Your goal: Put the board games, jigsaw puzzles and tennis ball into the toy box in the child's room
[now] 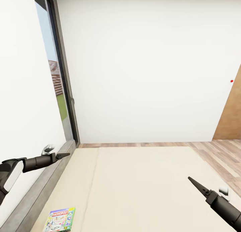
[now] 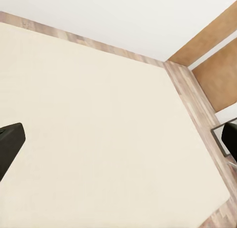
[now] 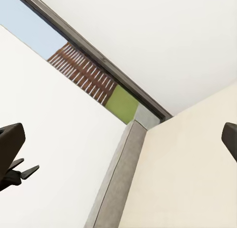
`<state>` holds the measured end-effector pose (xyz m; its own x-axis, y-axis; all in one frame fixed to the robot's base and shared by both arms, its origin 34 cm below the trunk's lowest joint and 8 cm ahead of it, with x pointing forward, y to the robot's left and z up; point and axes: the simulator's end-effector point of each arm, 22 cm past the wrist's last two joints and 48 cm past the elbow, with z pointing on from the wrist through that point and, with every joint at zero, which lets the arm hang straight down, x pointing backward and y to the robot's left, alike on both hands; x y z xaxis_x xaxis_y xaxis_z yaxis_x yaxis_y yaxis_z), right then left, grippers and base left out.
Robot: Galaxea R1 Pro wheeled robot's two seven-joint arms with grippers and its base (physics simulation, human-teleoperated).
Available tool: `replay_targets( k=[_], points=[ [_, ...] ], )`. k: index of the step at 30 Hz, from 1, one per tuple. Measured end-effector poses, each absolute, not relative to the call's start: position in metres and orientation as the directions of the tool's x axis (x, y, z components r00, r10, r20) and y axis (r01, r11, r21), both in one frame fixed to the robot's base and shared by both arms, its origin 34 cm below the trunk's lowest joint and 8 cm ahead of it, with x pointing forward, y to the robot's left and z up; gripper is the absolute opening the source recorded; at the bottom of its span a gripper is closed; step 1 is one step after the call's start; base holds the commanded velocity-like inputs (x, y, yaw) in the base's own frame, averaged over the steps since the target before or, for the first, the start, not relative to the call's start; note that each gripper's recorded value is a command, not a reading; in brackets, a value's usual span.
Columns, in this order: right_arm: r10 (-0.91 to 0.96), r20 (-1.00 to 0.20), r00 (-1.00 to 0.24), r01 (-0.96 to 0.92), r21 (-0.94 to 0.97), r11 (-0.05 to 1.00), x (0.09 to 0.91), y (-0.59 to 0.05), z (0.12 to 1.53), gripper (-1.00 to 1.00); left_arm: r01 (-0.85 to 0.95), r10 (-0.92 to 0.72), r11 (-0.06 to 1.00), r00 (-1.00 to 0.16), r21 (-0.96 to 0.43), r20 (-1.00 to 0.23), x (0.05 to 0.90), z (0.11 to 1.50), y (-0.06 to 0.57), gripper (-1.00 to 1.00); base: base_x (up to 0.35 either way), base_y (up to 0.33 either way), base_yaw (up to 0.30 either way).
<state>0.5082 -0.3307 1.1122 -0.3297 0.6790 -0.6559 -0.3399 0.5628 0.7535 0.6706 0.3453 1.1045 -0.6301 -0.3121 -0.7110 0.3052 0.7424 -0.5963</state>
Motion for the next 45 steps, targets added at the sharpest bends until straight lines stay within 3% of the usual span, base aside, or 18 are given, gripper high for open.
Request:
replay_targets(
  k=[19, 45],
  points=[
    [0.677, -0.659, -0.327, -0.330, 0.751, 0.572, 0.509, -0.334, 1.112, 1.00, 0.299, -0.303, 0.751, -0.637, -0.589, -0.709, 0.671, 1.099, 0.343, 1.00, 0.000, 0.001, 0.000],
    [0.685, -0.602, -0.410, -0.166, 0.788, 0.593, 0.514, -0.342, 1.075, 1.00, 0.085, -0.290, 0.888, -0.658, -0.452, -0.694, 0.685, 1.051, 0.384, 1.00, 0.000, 0.000, 0.000]
  ],
)
